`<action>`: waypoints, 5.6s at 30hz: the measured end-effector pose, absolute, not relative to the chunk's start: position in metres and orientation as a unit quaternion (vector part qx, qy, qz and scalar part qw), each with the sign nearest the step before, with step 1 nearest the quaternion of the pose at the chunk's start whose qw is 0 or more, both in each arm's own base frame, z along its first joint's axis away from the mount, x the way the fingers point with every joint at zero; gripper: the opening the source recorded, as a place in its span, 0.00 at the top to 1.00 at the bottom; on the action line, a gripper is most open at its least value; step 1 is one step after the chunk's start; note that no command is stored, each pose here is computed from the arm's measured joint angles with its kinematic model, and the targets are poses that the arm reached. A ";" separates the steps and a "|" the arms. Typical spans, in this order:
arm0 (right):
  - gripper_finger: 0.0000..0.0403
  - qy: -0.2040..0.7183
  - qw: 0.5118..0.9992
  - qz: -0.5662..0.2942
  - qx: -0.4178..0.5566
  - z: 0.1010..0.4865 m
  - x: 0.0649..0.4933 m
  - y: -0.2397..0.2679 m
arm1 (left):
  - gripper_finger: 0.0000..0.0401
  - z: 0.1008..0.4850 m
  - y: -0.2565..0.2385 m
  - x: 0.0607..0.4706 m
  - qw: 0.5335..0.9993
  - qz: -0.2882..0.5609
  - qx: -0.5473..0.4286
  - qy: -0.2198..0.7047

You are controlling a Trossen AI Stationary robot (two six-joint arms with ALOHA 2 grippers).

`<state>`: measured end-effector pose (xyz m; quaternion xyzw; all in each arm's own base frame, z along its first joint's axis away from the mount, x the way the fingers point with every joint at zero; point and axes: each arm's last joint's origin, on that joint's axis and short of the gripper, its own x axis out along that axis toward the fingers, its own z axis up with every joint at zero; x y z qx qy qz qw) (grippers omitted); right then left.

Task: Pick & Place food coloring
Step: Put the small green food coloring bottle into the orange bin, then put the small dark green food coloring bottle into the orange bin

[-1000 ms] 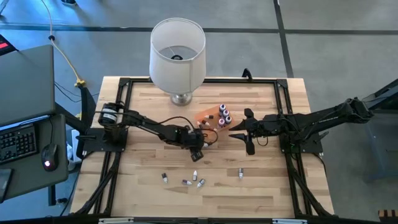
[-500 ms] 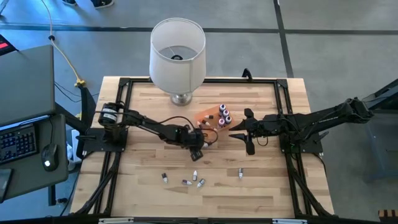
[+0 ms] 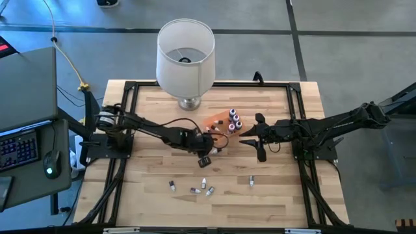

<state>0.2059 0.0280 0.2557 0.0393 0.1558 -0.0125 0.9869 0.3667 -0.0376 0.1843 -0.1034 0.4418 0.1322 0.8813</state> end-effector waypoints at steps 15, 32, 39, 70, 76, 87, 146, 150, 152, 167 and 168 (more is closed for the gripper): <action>0.72 0.157 0.987 -0.012 0.039 0.255 0.206 0.028 | 0.81 0.228 0.021 0.390 0.890 0.177 0.012 0.421; 0.72 0.208 0.976 0.018 0.060 0.234 0.210 0.031 | 0.61 0.254 0.023 0.376 0.892 0.135 -0.009 0.431; 0.72 0.212 0.976 0.046 0.023 0.201 0.230 0.035 | 0.61 0.296 0.009 0.337 0.887 0.129 -0.030 0.443; 0.72 0.189 0.900 0.386 -0.071 0.165 0.250 0.085 | 0.61 0.257 -0.073 0.217 0.942 0.034 0.004 0.333; 0.72 0.283 0.866 0.406 -0.066 0.139 0.238 0.102 | 0.61 0.259 -0.075 0.222 0.949 0.029 0.003 0.313; 0.72 0.384 0.836 0.376 -0.109 0.108 0.230 0.105 | 0.61 0.266 -0.075 0.223 0.957 0.005 0.034 0.289; 0.72 0.712 0.454 -0.178 0.505 0.112 0.105 0.106 | 0.61 0.268 -0.076 0.224 0.960 0.007 0.011 0.281; 0.72 0.708 0.495 -0.137 0.485 0.118 0.112 0.105 | 0.61 0.268 -0.076 0.224 0.960 0.010 0.012 0.281; 0.72 0.695 0.532 -0.115 0.470 0.126 0.119 0.107 | 0.61 0.268 -0.076 0.224 0.960 0.010 0.012 0.280; 0.72 0.651 0.680 -0.057 0.334 0.178 0.144 0.144 | 0.61 0.268 -0.076 0.224 0.961 0.015 -0.004 0.277; 0.72 0.661 0.672 -0.062 0.328 0.175 0.143 0.146 | 0.61 0.268 -0.076 0.224 0.961 0.017 -0.008 0.277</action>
